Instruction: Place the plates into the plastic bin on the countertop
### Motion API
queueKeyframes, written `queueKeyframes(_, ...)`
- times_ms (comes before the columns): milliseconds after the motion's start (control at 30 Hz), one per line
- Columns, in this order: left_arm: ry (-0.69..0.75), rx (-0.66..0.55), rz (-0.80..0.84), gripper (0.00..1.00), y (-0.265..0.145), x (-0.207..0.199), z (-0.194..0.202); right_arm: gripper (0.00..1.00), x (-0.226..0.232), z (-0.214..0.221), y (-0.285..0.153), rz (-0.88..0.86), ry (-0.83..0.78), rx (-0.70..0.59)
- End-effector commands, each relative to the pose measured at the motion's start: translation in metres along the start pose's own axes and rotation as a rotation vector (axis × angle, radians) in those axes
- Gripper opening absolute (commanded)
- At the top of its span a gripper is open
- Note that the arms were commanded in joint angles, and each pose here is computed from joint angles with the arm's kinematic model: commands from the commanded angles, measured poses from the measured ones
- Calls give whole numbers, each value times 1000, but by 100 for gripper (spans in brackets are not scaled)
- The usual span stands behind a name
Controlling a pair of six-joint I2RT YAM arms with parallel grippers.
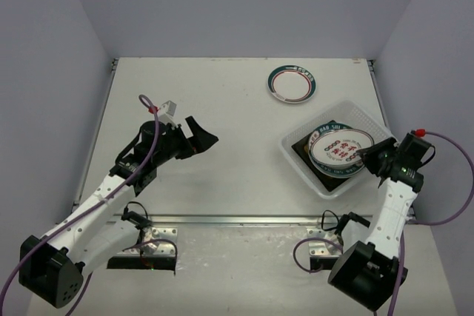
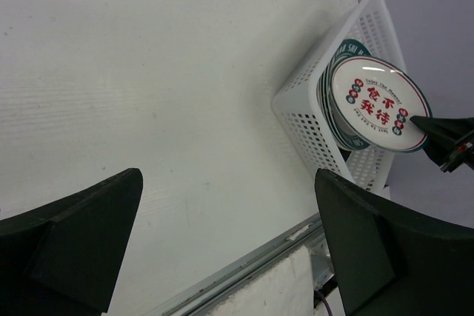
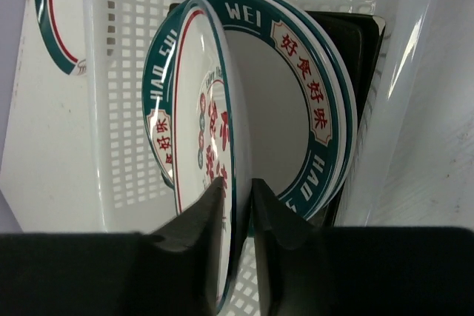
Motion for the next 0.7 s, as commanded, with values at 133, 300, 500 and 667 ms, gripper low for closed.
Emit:
queueKeyframes(133, 25, -18, 97, 100, 4, -14, -5, 73, 4, -18, -8, 53, -153, -77)
queueKeyframes(300, -11, 26, 124, 100, 20, -14, 3, 84, 3, -9, 2, 198, -321, 7)
queueKeyframes(500, -61, 55, 117, 100, 44, -10, 5, 85, -3, -8, 10, 277, -370, 43)
queueKeyframes(667, -83, 60, 110, 100, 58, -8, 4, 86, 1, -21, 0, 278, -388, -55)
Point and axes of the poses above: each gripper's point midway between its finger pads, its own y axis out along the fingers, its own x axis along the line the jaws close on, z = x × y, the point moved 4 cm from there along -y, back along the fingers, and after that the axes turned 7 degrees about y, right-handed, at the moved point
